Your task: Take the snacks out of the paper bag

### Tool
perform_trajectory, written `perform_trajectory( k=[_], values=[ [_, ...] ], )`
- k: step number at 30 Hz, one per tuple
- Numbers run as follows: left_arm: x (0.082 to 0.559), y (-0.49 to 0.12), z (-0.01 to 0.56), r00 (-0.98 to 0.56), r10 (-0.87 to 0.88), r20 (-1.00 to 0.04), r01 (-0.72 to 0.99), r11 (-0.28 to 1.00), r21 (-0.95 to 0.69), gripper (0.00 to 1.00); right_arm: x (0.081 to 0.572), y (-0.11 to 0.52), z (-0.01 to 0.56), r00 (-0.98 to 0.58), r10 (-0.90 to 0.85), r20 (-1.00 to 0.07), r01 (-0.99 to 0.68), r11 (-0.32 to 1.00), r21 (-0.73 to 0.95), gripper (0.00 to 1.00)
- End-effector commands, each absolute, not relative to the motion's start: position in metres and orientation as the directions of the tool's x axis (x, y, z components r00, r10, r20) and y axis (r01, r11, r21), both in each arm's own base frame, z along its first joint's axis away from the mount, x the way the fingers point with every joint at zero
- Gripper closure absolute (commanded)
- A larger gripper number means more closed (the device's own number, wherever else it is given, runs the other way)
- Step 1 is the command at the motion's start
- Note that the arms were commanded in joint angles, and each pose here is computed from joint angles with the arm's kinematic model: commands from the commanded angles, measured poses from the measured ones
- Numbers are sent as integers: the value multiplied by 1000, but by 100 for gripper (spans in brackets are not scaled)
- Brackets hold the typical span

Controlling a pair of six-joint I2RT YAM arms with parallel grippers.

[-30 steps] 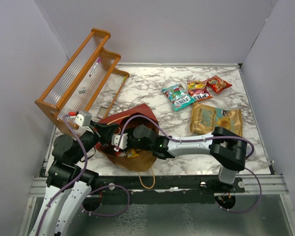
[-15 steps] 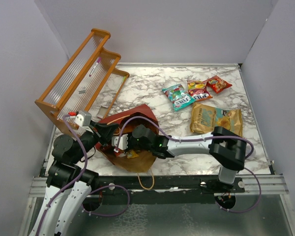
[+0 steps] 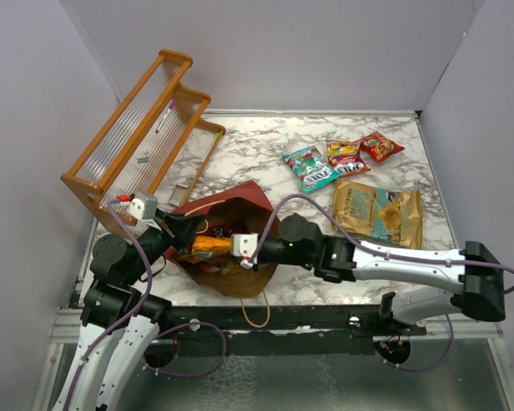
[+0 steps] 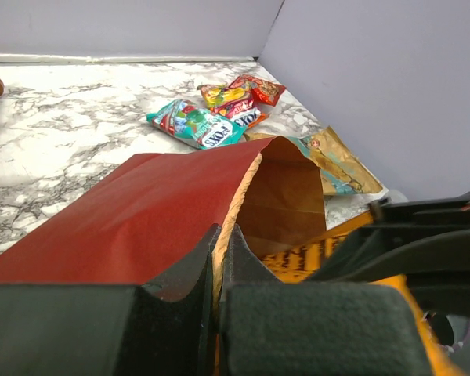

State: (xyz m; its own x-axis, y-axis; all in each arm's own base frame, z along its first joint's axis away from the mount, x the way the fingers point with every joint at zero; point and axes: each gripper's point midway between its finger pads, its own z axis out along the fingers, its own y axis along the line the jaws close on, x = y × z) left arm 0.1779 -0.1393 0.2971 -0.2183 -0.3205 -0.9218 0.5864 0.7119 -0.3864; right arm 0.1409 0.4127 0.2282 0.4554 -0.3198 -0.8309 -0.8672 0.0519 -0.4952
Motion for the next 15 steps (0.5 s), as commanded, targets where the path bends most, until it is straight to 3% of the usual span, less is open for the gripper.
perform_trajectory(
  k=[1, 10, 15],
  values=[
    [185, -131, 295, -209, -319, -924, 544, 748, -381, 100, 108, 391, 297, 438, -120, -891, -893, 53, -446, 99],
    [185, -129, 295, -202, -324, -924, 535, 754, -381, 100, 90, 334, 404, 313, 73, -947, -939, 174, -297, 99],
    [185, -131, 294, -210, -320, -924, 538, 751, -383, 100, 102, 290, 451, 252, 169, -953, -921, 343, -183, 99]
  ],
)
